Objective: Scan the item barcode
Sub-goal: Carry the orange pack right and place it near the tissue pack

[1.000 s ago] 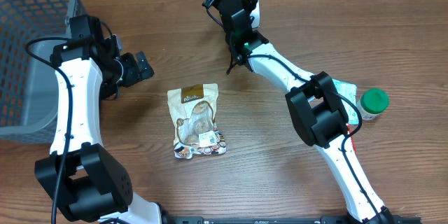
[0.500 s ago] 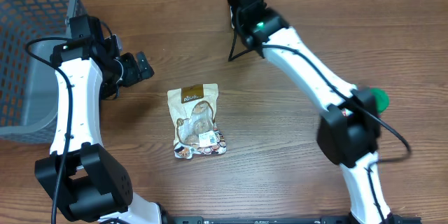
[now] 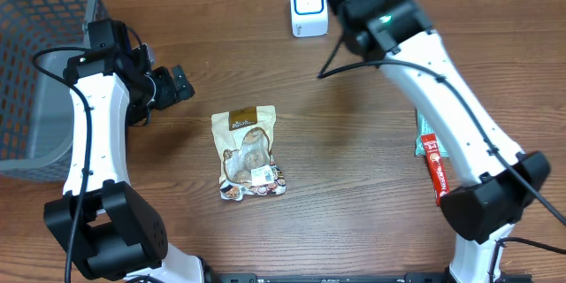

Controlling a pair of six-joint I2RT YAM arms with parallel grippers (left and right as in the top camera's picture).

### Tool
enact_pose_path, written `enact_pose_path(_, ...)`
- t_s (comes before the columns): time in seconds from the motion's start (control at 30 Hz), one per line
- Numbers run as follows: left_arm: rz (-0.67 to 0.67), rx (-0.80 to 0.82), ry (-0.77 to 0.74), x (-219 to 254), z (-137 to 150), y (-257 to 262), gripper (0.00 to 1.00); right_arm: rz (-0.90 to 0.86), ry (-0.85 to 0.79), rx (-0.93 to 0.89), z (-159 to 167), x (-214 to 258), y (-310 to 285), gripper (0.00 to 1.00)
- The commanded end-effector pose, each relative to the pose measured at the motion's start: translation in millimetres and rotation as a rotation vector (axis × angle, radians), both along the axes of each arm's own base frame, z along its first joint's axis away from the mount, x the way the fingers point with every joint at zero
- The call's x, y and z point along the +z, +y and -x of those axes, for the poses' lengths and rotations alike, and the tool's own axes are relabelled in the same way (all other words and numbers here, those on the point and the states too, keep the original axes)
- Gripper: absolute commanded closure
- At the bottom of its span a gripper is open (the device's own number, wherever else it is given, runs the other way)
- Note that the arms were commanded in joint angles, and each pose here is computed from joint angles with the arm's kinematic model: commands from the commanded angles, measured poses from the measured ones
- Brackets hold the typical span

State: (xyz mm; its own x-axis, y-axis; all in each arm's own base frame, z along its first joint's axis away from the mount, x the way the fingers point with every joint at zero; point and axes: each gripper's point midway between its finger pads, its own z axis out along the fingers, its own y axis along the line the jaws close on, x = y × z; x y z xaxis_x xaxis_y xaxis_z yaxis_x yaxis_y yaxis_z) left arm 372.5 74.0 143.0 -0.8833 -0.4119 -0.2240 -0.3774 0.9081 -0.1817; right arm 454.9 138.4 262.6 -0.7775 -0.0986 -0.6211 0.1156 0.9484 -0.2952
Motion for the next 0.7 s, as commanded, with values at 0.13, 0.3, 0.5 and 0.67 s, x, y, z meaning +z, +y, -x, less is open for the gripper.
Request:
enact_pose_path(0.13,-0.011,-0.028,-0.021,6,-5,-1,0.00,-0.225,0.241,-0.189,52,-22,-33,0.96)
enact_pose_path(0.3,-0.011,-0.028,-0.021,6,-5,-1,0.00,-0.199,0.405,-0.230,84,-37,-50,0.96)
enact_pose_path(0.5,-0.011,-0.028,-0.021,6,-5,-1,0.00,-0.143,0.510,-0.249,100,-67,-57,0.96)
enact_pose_path(0.67,-0.011,-0.028,-0.021,6,-5,-1,0.00,-0.073,0.624,-0.273,120,-113,-67,0.96)
